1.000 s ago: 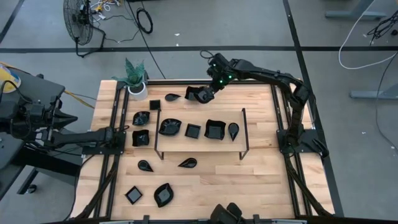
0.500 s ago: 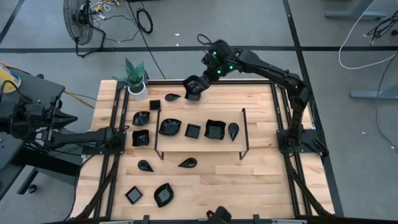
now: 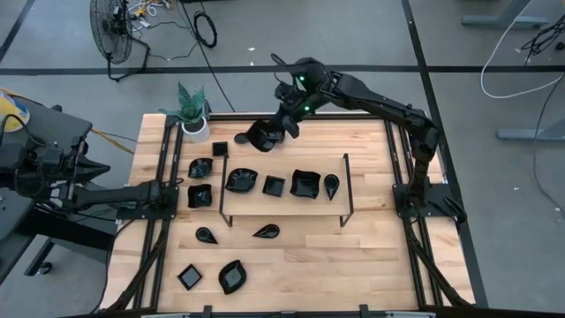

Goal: Pick & Place Mini shaped plates
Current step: Stack the leaf shaped plate on top of the leaf shaped plate on the shelf

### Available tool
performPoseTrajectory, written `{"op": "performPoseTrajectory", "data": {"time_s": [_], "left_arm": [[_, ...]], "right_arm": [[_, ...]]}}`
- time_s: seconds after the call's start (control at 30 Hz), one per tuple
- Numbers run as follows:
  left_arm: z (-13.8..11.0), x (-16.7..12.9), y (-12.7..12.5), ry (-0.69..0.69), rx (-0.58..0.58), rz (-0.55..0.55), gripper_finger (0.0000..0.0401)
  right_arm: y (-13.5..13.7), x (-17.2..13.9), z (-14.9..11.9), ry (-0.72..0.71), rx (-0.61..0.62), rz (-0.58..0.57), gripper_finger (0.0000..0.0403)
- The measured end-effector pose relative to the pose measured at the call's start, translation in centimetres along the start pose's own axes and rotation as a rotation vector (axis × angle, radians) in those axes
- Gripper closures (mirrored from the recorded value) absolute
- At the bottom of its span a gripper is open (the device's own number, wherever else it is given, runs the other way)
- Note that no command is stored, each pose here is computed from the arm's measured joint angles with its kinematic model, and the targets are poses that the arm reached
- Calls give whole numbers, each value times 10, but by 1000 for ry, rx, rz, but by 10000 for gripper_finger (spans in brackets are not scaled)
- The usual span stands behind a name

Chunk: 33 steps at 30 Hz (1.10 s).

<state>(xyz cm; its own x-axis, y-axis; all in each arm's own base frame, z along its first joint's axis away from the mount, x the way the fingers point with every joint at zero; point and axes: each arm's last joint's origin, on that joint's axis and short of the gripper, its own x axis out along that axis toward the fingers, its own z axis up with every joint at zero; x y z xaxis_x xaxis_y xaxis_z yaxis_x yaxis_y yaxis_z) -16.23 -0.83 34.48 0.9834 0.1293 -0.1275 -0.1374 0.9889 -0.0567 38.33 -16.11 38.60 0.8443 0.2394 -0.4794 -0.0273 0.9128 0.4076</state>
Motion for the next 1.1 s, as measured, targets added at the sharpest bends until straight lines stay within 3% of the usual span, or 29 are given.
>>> {"op": "performPoseTrajectory", "data": {"time_s": [0.23,0.47,1.1], "left_arm": [[0,0,0,0,0,0,383],[0,0,0,0,-1,0,383],[0,0,0,0,-1,0,383]], "right_arm": [[9,12,3,-30,-129,38,403],[15,35,2,-44,-166,90,403],[-1,117,-31,67,-132,178,403]]}}
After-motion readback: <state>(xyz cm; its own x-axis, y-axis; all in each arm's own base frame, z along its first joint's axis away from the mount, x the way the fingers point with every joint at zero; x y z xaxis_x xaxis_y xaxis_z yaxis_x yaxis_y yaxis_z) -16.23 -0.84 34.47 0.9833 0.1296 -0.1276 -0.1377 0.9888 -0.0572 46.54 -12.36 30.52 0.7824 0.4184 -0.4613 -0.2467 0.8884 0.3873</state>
